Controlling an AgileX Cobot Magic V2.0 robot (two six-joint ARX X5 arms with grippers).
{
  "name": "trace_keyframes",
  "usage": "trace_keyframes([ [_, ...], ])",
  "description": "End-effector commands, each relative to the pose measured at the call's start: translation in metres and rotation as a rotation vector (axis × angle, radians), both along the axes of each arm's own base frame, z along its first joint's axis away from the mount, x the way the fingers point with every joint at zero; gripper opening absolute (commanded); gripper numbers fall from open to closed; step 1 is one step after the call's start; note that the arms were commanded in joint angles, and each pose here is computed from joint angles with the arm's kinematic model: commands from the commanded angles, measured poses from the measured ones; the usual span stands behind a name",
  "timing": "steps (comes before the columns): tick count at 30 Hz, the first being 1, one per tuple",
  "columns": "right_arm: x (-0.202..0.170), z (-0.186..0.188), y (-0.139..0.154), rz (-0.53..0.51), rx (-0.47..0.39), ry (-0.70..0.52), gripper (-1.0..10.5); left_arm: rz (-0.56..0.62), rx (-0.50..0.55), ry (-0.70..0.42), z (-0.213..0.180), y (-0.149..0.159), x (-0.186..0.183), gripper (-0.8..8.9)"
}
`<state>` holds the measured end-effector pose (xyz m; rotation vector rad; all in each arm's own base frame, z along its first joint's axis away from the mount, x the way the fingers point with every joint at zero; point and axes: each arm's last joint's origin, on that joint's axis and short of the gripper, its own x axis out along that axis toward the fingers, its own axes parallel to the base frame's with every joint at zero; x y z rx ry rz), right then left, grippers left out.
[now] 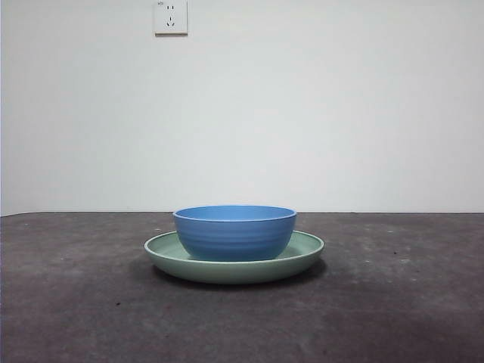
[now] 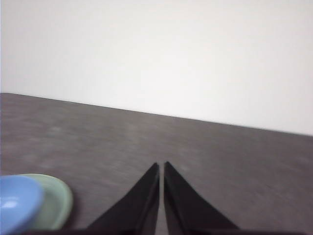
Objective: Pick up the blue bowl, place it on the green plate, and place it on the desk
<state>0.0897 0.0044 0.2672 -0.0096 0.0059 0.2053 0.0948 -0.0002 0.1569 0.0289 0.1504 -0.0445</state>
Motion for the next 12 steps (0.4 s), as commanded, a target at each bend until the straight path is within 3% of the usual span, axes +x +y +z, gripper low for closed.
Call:
trace_keyframes([
  [1,-0.001,-0.020,-0.002,-0.043,0.009,-0.051,0.1,0.001,-0.010,0.027,-0.008,0.000,0.001,0.14],
  [12,0.004,-0.086,-0.004,-0.082,0.028,-0.004,0.1,0.001,-0.010,0.027,-0.008,0.000,0.001,0.14],
])
